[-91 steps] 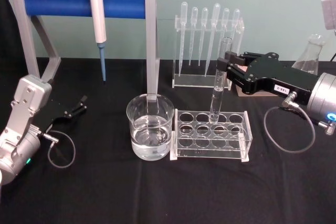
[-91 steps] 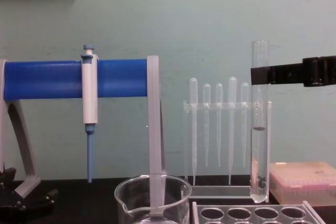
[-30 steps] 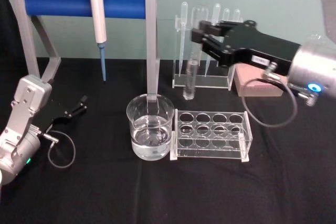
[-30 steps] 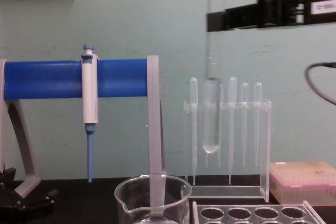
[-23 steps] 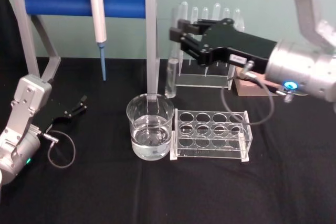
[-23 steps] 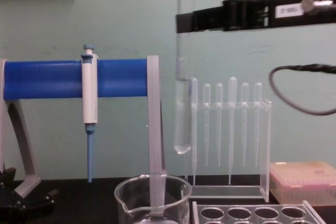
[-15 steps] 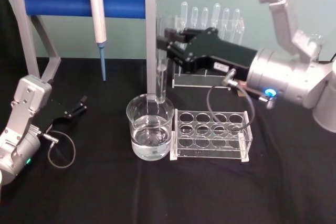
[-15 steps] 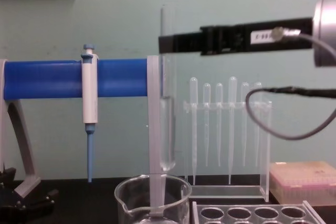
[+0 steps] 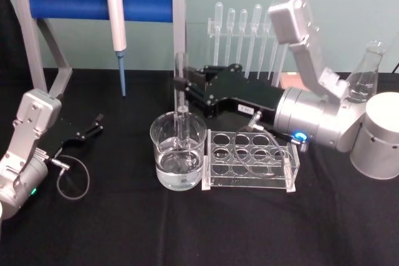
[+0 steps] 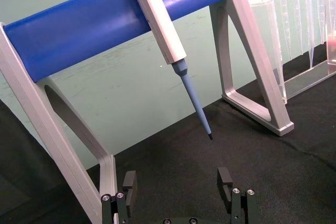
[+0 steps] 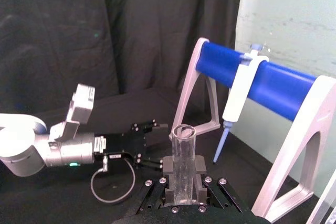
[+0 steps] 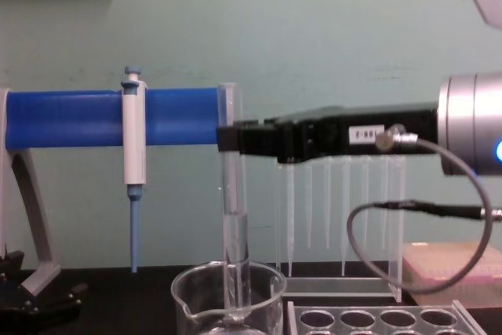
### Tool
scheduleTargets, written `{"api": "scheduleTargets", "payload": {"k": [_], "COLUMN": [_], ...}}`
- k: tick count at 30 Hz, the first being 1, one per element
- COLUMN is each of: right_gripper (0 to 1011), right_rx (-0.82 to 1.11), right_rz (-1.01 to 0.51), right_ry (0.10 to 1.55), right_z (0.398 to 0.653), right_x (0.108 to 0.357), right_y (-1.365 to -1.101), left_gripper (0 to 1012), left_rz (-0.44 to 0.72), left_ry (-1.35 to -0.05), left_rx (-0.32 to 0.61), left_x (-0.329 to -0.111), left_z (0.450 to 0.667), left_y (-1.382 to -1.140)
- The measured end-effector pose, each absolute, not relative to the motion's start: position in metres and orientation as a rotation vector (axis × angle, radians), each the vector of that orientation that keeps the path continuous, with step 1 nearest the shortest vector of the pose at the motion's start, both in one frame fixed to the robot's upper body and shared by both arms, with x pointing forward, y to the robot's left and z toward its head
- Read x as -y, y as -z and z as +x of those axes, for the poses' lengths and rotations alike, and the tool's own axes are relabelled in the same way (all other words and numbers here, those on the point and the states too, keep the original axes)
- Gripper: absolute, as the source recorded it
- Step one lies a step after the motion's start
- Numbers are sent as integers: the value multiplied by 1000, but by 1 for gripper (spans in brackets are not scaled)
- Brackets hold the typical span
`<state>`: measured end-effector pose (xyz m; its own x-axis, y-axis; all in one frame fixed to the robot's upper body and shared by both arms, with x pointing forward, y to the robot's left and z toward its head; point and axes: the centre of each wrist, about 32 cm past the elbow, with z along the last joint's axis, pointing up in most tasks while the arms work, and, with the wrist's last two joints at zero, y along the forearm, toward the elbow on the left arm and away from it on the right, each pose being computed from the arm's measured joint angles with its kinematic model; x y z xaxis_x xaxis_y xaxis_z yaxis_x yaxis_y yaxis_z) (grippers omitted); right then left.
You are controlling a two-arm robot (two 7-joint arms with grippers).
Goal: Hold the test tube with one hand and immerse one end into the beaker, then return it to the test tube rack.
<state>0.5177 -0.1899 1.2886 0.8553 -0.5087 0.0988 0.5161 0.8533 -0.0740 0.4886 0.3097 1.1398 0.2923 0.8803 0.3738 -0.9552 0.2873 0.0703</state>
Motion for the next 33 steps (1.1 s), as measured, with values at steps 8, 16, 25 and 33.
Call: {"api": "scheduleTargets", "payload": {"k": [8,16,25,33], "right_gripper": [224,224,224,224], "right_rx": [78,92,80,72], "right_rz": [-108,-100,-104,-110], "right_ry": [544,560,580,589], "right_z": [517,517,515,512], "right_x": [185,183,182,182], "right_y": [-1263,-1242,-1225,-1217], "left_gripper": [1000,1000,1000,1000], "left_rz": [304,304,304,304], "left_ry": [-1248,-1248,-1248,-1248], "left_rx": [285,285,285,285], "left_x": [-310,-310,-310,-310], "left_z": [489,489,489,489], "left_y": [-1140,-1140,-1140,-1140]}}
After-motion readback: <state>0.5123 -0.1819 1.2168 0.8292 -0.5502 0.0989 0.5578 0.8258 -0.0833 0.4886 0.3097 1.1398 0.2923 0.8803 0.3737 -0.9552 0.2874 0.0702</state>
